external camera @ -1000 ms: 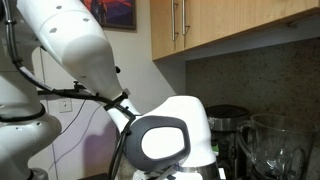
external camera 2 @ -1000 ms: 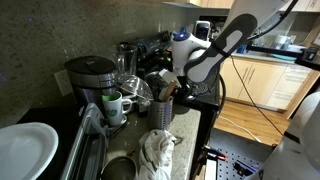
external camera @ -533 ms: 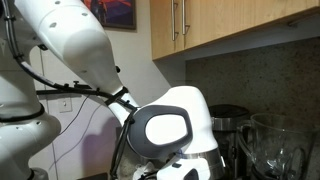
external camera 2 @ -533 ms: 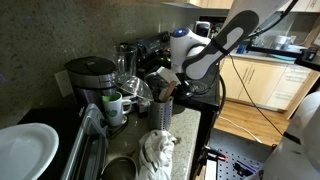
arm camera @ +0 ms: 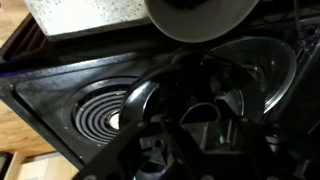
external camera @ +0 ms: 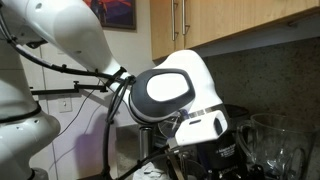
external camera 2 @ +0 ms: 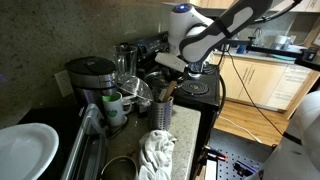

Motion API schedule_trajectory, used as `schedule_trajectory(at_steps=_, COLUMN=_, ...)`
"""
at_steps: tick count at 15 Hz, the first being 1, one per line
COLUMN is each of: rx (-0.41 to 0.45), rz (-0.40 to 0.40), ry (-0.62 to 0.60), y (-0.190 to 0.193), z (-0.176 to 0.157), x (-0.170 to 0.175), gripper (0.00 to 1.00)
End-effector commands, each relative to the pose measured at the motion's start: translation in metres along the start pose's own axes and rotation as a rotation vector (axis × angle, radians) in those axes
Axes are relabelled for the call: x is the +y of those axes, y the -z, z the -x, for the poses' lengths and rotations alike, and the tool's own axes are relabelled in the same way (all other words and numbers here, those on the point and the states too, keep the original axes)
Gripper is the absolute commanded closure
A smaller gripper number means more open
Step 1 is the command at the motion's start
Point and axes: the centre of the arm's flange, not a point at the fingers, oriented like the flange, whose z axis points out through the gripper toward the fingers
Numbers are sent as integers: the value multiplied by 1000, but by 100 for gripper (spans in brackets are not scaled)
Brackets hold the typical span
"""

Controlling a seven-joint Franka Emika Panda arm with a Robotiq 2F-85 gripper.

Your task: Cover the blender

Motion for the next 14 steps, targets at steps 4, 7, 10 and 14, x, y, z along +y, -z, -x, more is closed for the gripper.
schedule_trajectory(at_steps=4, rx=-3, rz=-57, ry=290, y=82, z=-32, x=-25, gripper=81)
schedule_trajectory(at_steps=7, rx=-1, rz=-72, ry=469, y=114, z=-38, x=-37, gripper=81)
schedule_trajectory(at_steps=10, rx=31, rz=-81, ry=640, y=138, z=-38, x=-48, gripper=81)
schedule_trajectory(at_steps=14, rx=88, rz=-104, ry=421, y=139, z=-38, x=-32, gripper=81)
